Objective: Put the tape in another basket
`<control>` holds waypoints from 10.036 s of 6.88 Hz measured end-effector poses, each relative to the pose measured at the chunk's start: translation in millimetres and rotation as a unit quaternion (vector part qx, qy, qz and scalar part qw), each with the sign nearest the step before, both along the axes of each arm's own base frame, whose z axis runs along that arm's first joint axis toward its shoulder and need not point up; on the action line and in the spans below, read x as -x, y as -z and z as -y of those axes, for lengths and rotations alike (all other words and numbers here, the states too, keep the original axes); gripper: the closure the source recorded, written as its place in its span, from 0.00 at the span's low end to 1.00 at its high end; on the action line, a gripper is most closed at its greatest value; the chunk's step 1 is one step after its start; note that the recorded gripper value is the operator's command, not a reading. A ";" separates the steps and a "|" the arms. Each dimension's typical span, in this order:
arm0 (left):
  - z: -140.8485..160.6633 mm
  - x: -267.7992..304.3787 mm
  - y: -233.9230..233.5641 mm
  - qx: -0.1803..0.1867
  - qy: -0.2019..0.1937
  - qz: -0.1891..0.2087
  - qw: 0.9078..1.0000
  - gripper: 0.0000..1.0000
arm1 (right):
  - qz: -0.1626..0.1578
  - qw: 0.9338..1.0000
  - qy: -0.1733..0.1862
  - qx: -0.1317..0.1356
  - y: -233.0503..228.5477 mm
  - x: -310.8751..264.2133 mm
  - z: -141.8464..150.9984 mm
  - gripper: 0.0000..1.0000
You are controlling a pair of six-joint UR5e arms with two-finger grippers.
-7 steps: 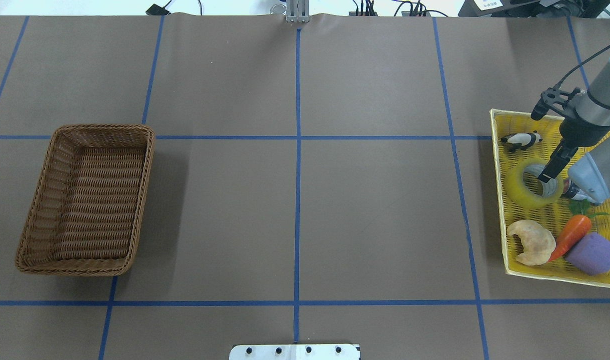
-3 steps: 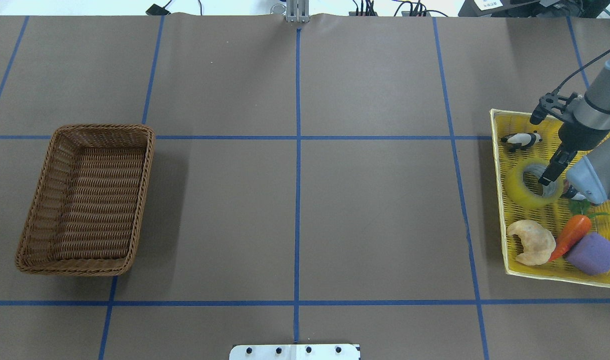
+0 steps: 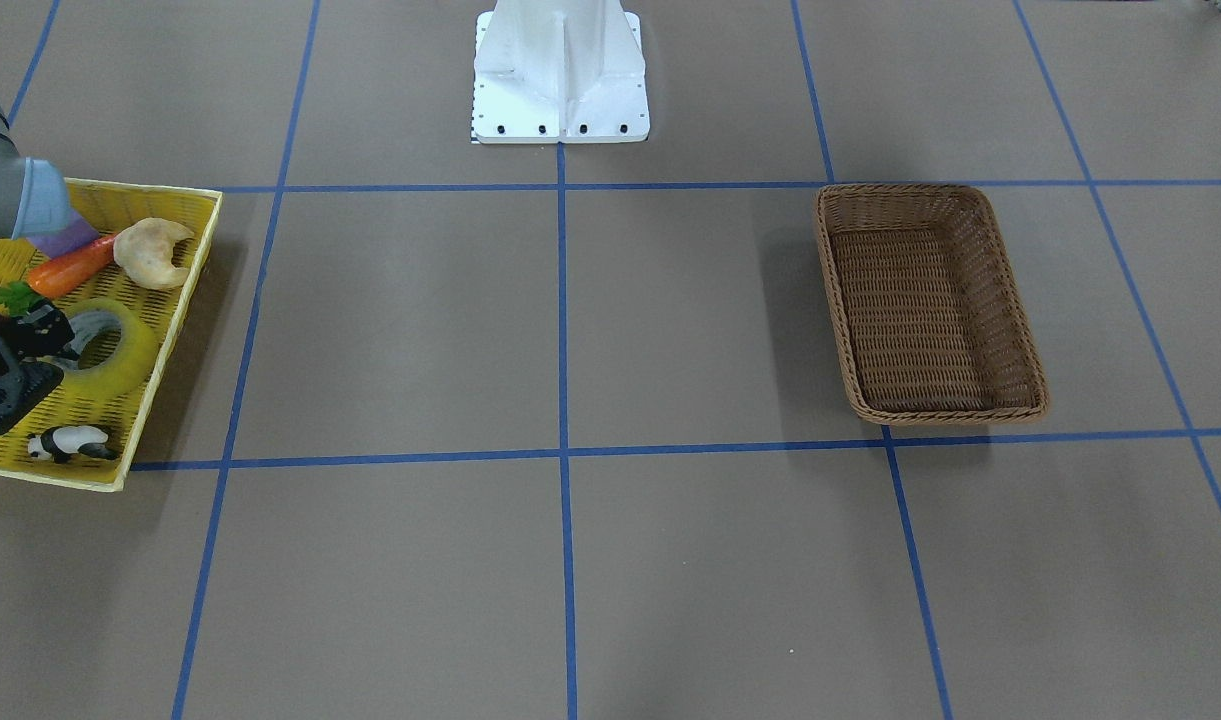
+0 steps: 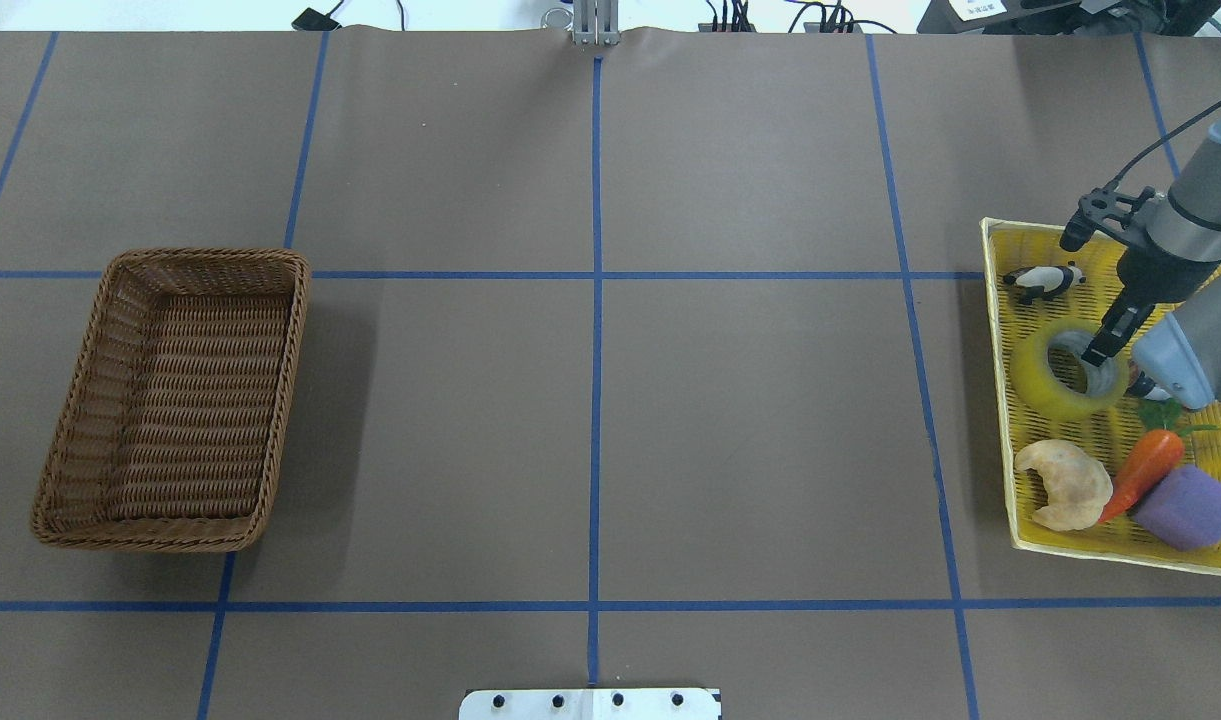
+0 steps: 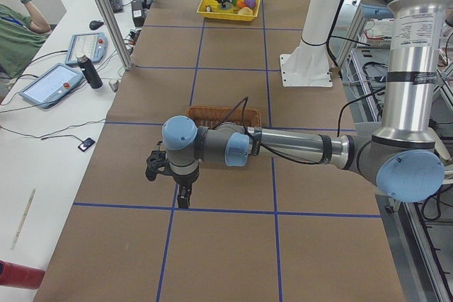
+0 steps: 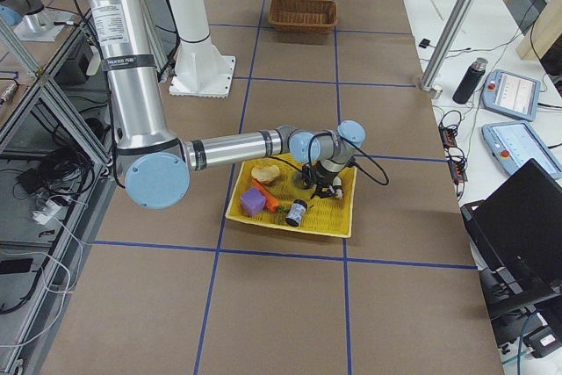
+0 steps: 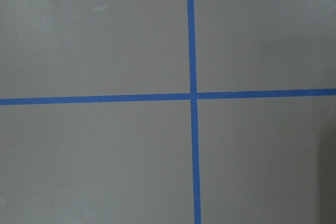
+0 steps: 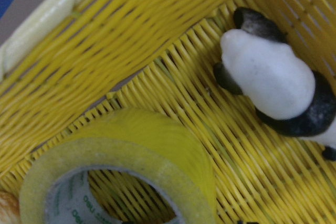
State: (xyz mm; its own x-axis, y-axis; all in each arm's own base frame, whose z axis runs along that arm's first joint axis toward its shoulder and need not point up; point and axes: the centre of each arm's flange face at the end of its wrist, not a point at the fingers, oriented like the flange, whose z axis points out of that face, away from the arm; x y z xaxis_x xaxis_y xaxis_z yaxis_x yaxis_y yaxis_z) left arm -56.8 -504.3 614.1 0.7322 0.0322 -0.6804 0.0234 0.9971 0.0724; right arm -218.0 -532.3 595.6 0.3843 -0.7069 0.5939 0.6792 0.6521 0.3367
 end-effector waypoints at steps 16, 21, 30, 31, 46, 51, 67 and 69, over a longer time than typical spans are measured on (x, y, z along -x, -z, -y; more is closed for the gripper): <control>93.5 -118.3 136.9 -0.135 0.206 -0.250 0.936 0.03 | 0.349 0.813 -0.436 0.165 244.9 -27.2 -32.7 1.00; 41.9 -333.0 294.6 0.096 0.140 -0.455 0.874 0.03 | 0.427 0.785 -0.372 0.252 303.7 71.4 -81.7 1.00; -46.0 -425.9 422.3 0.249 0.131 -0.669 0.688 0.03 | 0.450 0.773 -0.263 0.363 386.9 156.5 -144.6 1.00; -55.3 -426.9 431.3 0.260 0.128 -0.678 0.676 0.03 | 0.453 0.772 -0.258 0.362 386.8 158.1 -147.2 1.00; -108.7 -446.2 448.9 0.276 0.061 -0.699 0.656 0.13 | 0.475 0.770 -0.228 0.360 401.1 164.5 -158.8 1.00; -110.1 -448.6 445.5 0.277 0.059 -0.699 0.656 0.32 | 0.471 0.771 -0.229 0.361 398.1 168.2 -158.6 1.00; -113.7 -448.4 443.8 0.279 0.053 -0.702 0.653 1.00 | 0.439 0.786 -0.253 0.353 361.4 125.6 -129.7 0.00; -107.8 -444.8 435.8 0.250 0.065 -0.701 0.664 1.00 | 0.403 0.810 -0.265 0.334 337.2 64.1 -82.8 0.00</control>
